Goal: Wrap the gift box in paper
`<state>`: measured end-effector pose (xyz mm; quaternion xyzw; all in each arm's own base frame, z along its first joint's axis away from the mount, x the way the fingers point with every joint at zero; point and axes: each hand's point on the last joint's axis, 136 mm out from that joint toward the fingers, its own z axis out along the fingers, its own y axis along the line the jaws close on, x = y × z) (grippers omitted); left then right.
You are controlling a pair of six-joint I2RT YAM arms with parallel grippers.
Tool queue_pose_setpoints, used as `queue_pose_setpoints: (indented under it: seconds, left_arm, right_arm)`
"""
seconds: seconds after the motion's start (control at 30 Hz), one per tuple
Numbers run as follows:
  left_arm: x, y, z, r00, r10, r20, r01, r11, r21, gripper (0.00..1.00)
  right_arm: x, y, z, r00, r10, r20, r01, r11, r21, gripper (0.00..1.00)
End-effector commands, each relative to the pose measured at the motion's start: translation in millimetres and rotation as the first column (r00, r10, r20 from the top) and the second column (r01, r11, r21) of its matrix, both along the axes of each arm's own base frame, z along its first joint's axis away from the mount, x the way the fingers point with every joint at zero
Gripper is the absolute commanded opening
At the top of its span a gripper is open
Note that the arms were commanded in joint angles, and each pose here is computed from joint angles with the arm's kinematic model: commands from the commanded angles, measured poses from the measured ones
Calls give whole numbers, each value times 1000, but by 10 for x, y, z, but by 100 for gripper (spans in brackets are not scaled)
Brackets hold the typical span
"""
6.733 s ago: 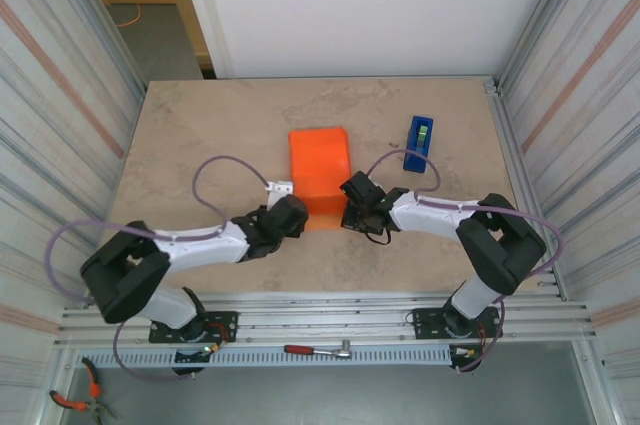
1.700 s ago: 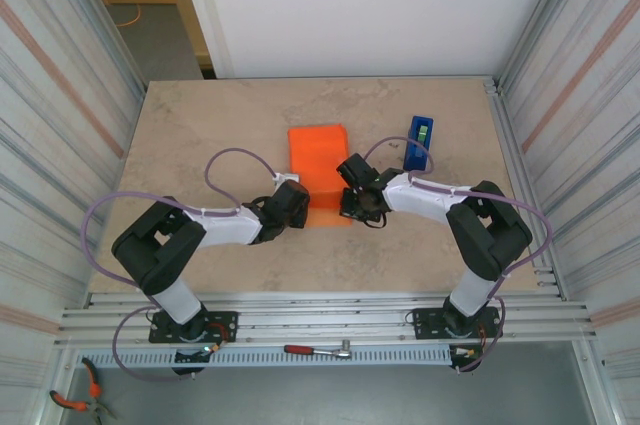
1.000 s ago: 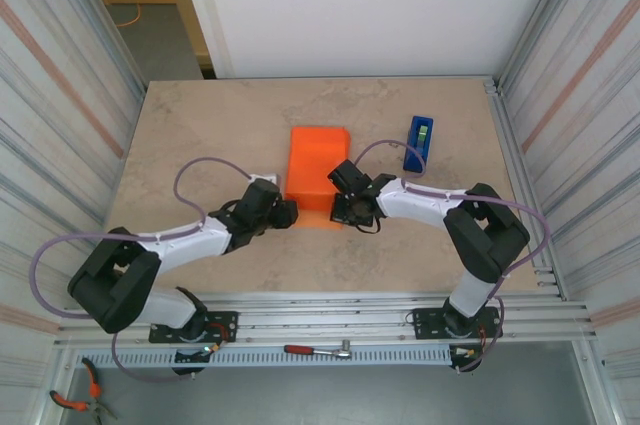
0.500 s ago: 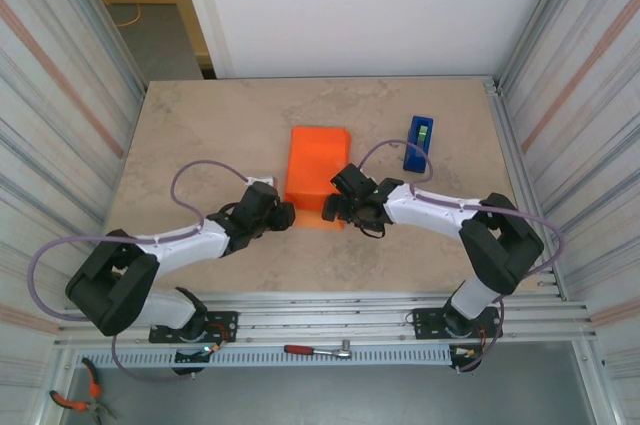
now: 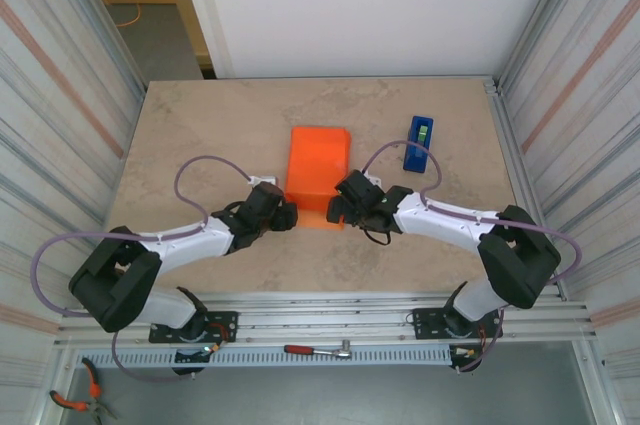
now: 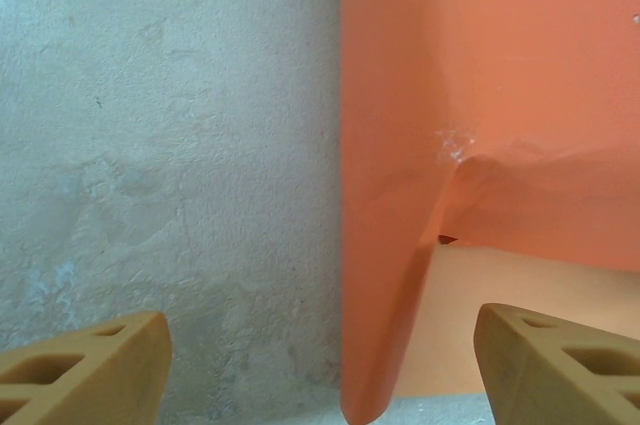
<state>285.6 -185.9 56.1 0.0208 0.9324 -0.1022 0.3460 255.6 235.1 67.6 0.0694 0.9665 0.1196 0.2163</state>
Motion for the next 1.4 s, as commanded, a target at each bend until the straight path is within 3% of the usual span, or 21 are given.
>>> queue_pose_setpoints:
  seconds: [0.0, 0.27, 0.5, 0.8, 1.03, 1.37]
  left_arm:
    - [34, 17, 41, 999, 9, 39, -9, 1000, 10, 76]
    - [52, -103, -41, 999, -50, -11, 51, 998, 31, 58]
    - [98, -178, -29, 997, -74, 9, 74, 997, 15, 42]
    - [86, -260, -136, 996, -91, -8, 92, 995, 46, 28]
    - [112, -292, -167, 996, -87, -15, 88, 994, 57, 1]
    - [141, -341, -120, 995, -104, 3, 103, 992, 71, 0]
  right_arm:
    - [32, -82, 66, 998, -47, 38, 47, 999, -6, 98]
    - [40, -147, -36, 996, -85, 12, 86, 994, -64, 98]
    - [-39, -49, -75, 999, -31, 4, 31, 999, 37, 98]
    - [-44, -63, -72, 999, -51, -7, 51, 993, 110, 98]
    - [-46, -49, -82, 999, -48, -15, 50, 992, 118, 98]
    - [-42, -40, -74, 998, -52, -18, 54, 991, 122, 98]
